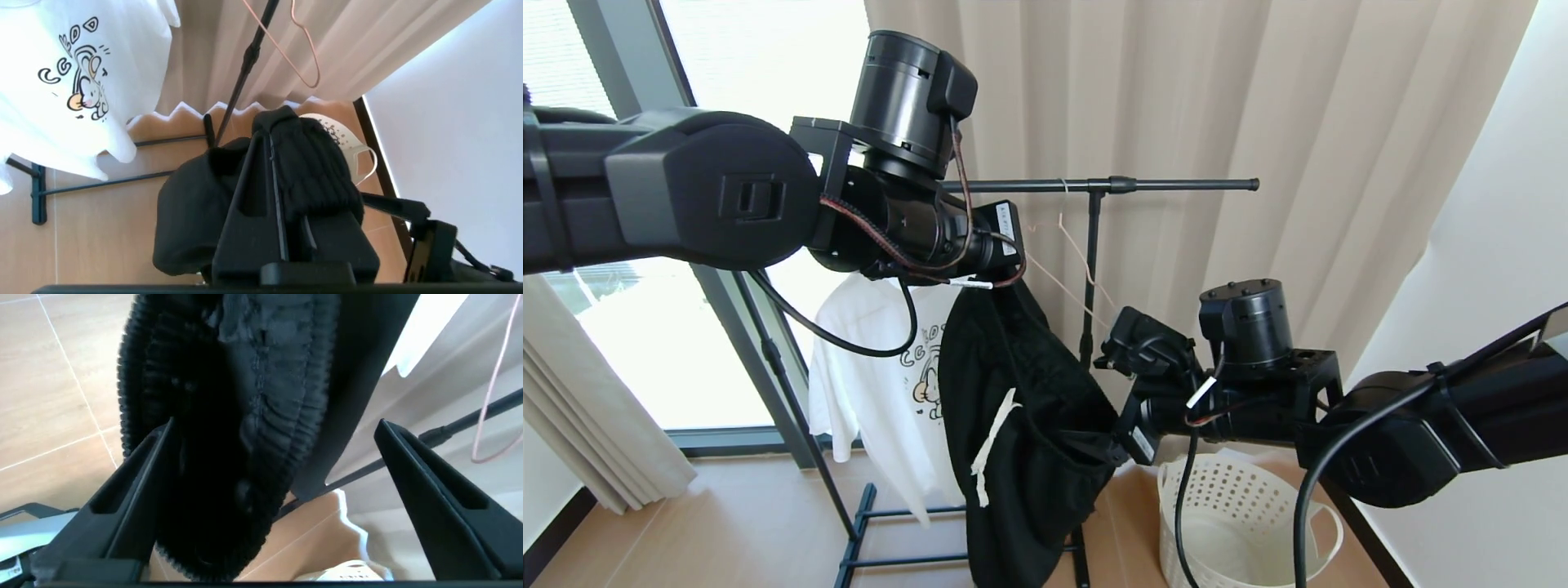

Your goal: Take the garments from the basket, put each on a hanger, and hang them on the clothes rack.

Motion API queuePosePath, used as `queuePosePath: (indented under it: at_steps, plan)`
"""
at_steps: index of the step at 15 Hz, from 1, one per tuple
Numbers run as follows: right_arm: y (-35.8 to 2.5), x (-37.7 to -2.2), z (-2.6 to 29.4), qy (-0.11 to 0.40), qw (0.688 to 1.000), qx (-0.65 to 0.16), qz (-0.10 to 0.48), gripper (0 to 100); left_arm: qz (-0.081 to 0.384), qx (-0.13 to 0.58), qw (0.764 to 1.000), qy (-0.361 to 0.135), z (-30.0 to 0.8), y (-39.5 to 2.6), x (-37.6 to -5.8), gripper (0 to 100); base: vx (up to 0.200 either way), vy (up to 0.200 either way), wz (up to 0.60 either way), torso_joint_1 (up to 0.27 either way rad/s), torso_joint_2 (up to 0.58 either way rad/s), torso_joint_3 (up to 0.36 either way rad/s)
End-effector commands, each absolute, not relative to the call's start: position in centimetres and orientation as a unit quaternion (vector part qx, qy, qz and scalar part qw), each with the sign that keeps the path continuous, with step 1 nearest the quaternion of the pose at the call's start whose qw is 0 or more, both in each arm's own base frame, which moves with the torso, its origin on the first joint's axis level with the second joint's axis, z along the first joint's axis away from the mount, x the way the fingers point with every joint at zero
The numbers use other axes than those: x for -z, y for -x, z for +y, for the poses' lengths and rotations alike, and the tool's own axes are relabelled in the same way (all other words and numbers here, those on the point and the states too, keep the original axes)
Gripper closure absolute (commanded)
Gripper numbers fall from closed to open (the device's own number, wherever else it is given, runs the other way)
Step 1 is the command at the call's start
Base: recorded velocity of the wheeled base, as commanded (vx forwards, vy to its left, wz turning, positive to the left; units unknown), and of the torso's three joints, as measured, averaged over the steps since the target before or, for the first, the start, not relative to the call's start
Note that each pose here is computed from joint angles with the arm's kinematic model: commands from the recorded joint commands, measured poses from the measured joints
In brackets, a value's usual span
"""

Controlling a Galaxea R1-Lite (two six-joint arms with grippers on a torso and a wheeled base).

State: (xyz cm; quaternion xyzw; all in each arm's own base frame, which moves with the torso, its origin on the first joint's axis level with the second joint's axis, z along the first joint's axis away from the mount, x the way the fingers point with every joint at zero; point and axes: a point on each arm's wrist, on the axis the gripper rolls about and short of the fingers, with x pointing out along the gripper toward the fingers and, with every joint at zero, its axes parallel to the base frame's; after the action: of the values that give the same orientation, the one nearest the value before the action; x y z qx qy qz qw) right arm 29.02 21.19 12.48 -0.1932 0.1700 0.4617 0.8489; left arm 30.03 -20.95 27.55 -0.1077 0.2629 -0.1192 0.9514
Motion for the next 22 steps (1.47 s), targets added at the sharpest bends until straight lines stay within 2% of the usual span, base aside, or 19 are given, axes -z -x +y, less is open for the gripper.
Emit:
queuePosePath:
  at_steps: [1,6,8,12,14,16,20,21,22]
  plan:
    - [-30.1,-10.9,22.0,0.173,0.849,-0.458,0.197,100,0.264,0.123,0.951,0.108,-21.2,-29.8,-27.6,100,0.000,0.000,0.00,0.000,0.00,0.000]
    - [-31.4,-11.6,21.7,0.146,0.865,-0.440,0.193,100,0.277,0.120,0.948,0.100,-20.9,-29.4,-26.8,100,0.000,0.000,0.00,0.000,0.00,0.000]
    - [-32.5,-12.6,20.5,0.143,0.881,-0.413,0.179,100,0.283,0.121,0.946,0.097,-20.6,-29.0,-26.6,100,0.000,0.000,0.00,0.000,0.00,0.000]
    - [-34.1,-15.4,17.7,0.139,0.914,-0.354,0.144,100,0.312,0.174,0.930,0.089,-19.9,-27.6,-26.2,100,0.000,0.000,0.00,0.000,0.00,0.000]
    - [-34.3,-17.5,15.9,0.143,0.937,-0.296,0.120,100,0.345,0.180,0.919,0.059,-19.6,-26.7,-24.1,100,0.000,0.000,0.00,0.000,0.00,0.000]
    - [-33.8,-19.8,14.2,0.145,0.947,-0.273,0.092,100,0.372,0.199,0.906,0.045,-20.4,-26.0,-21.3,100,0.000,0.000,0.00,0.000,0.00,0.000]
    - [-32.6,-21.4,12.7,0.162,0.952,-0.251,0.071,100,0.375,0.215,0.902,0.015,-21.1,-25.8,-18.8,100,0.000,0.000,0.00,0.000,0.00,0.000]
    - [-32.6,-21.3,12.7,0.169,0.951,-0.251,0.072,100,0.374,0.219,0.901,0.011,-21.3,-25.7,-18.9,0,0.000,0.000,0.00,0.000,0.00,0.000]
    - [-32.6,-21.4,12.7,0.170,0.951,-0.250,0.069,100,0.372,0.220,0.902,0.011,-21.3,-25.6,-19.0,0,0.000,0.000,0.00,0.000,0.00,0.000]
